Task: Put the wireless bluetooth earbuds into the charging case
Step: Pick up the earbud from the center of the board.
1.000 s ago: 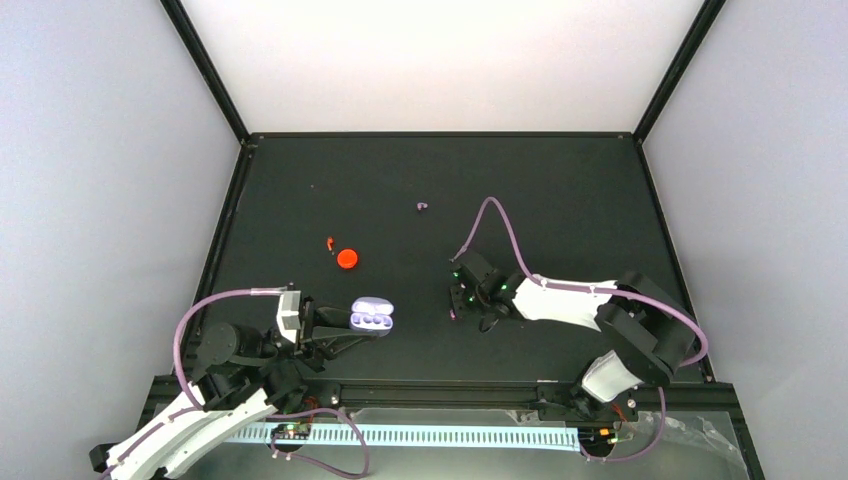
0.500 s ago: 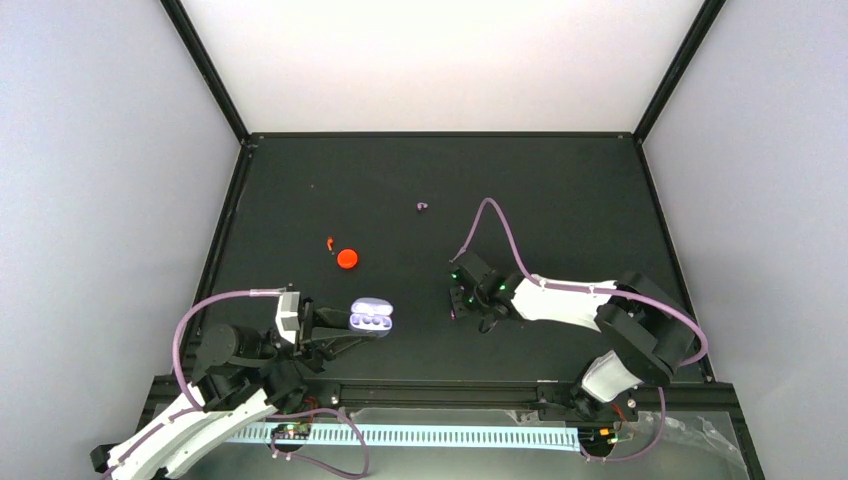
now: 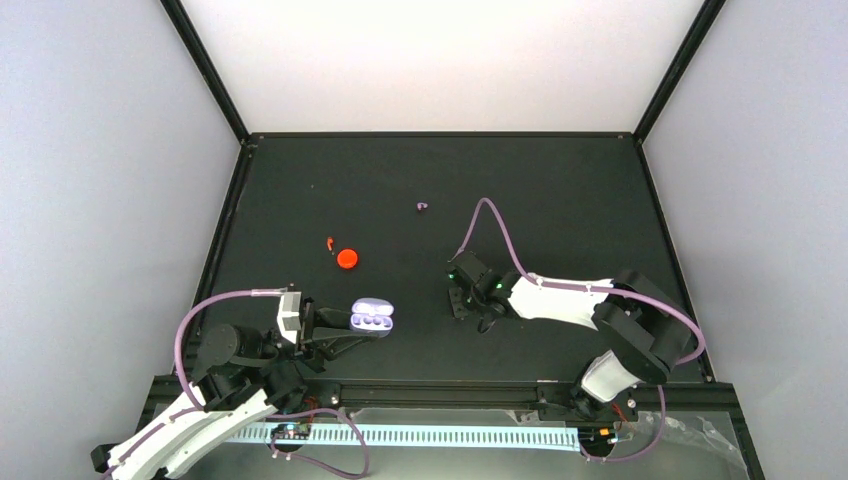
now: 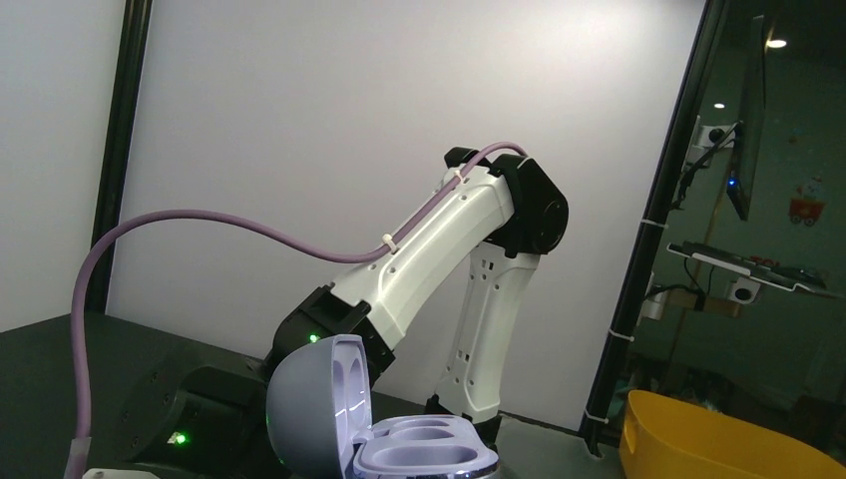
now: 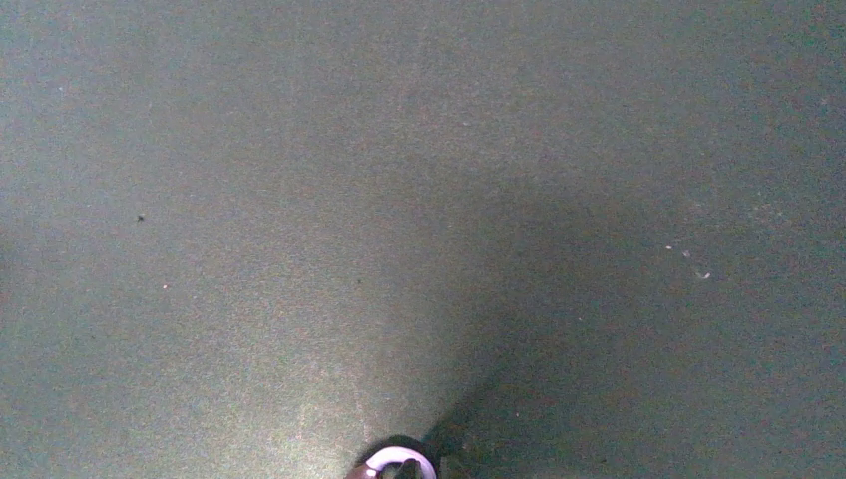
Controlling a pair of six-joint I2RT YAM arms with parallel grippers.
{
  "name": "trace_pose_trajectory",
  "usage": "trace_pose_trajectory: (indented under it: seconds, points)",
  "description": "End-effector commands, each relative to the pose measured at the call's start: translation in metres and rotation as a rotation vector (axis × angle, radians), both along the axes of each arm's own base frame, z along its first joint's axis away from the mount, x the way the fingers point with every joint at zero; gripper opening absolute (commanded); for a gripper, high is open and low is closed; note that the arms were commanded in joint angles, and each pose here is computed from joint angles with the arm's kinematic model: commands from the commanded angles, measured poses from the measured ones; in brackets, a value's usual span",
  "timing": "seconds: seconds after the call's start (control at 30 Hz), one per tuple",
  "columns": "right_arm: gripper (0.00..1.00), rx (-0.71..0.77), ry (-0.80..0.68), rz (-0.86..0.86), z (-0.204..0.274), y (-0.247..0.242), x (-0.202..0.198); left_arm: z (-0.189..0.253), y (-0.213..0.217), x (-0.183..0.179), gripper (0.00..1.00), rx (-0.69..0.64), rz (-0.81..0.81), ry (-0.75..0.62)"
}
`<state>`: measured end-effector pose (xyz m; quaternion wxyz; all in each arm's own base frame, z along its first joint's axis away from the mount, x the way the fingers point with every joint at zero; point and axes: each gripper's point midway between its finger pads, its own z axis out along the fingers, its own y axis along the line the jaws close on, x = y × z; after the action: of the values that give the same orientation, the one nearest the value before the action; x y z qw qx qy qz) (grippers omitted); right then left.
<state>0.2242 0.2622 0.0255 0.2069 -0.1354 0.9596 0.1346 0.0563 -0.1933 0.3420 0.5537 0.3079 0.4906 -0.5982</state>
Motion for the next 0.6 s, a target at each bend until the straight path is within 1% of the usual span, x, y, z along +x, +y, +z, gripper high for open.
trace_pose_trajectory:
  seconds: [0.0,0.07,0.27,0.57]
  points:
    - [0.03,-0.083,0.055,0.002,-0.016,-0.016,-0.015,0.004,0.002,0.000,0.01,-0.019,0.007,-0.004]
    - [0.01,-0.077,0.046,0.001,-0.011,-0.016,-0.013,0.005,0.002,0.000,0.02,-0.020,0.007,-0.005]
    - [0.01,-0.063,0.024,-0.014,-0.002,-0.016,-0.010,0.004,0.001,0.001,0.02,-0.016,0.009,-0.005]
    - [0.01,-0.038,-0.071,-0.061,0.029,-0.022,0.001,0.004,0.000,0.003,0.01,-0.010,0.019,-0.005]
